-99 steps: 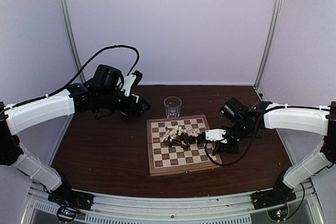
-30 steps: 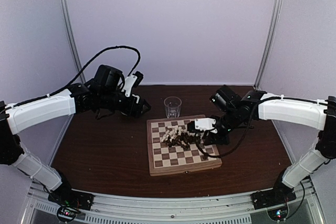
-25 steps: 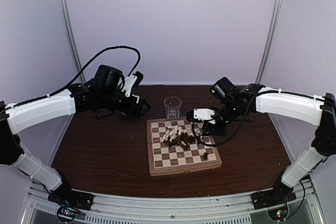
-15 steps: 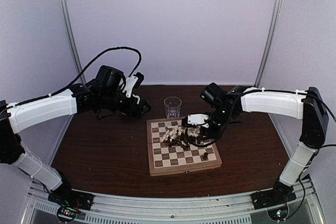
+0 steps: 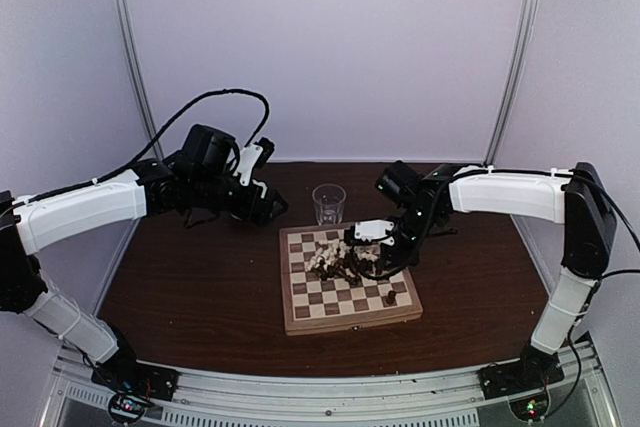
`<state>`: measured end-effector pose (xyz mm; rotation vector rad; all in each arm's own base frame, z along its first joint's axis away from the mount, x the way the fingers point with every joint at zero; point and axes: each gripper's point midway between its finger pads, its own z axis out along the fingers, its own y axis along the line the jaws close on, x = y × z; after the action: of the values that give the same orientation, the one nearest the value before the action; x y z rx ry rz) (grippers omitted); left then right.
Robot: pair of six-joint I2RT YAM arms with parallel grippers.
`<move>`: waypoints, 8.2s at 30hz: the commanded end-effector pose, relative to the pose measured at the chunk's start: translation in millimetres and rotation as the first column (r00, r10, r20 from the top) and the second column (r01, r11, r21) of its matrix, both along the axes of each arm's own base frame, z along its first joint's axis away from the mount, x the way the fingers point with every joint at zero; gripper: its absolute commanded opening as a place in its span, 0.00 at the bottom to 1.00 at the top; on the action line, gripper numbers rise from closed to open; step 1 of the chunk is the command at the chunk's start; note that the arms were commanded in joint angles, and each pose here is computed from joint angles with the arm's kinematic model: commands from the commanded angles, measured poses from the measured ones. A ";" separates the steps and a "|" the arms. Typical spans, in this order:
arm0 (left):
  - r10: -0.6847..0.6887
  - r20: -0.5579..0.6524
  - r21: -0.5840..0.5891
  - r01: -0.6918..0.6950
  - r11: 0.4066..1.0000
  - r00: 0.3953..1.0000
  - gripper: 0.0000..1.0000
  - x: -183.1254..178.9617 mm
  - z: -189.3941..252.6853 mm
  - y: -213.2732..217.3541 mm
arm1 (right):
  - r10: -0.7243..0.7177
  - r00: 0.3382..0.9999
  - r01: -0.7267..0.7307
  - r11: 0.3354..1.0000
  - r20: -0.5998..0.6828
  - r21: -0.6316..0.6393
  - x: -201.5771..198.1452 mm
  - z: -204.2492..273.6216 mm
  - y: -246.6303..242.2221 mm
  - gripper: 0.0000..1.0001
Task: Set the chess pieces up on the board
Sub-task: Pick up the pawn from the chessboard, then place the pawn at a7, then pick up the bishop from the chessboard, then place the bishop on f8.
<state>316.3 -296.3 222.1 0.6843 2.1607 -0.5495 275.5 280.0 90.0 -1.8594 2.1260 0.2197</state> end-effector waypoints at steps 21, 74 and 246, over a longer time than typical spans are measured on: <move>-0.014 0.040 -0.048 0.016 0.999 0.999 0.82 0.8 24.8 -3.9 | -0.015 1.000 0.015 0.998 -0.010 -0.058 16.8 -21.6 6.0 0.25; -0.026 0.021 -0.046 0.027 0.999 0.999 0.82 0.5 18.3 -7.3 | -0.006 1.000 0.005 0.998 -0.021 -0.055 -31.2 -16.4 -30.0 0.08; 0.037 0.117 -0.083 -0.028 0.996 0.992 0.82 2.1 52.9 13.8 | 0.366 0.931 -0.362 0.923 0.003 -0.131 -93.8 2.0 115.4 0.06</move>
<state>315.8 -283.2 256.0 0.6372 2.0816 -0.5443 182.7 405.8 87.6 -2.3187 1.7922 0.1866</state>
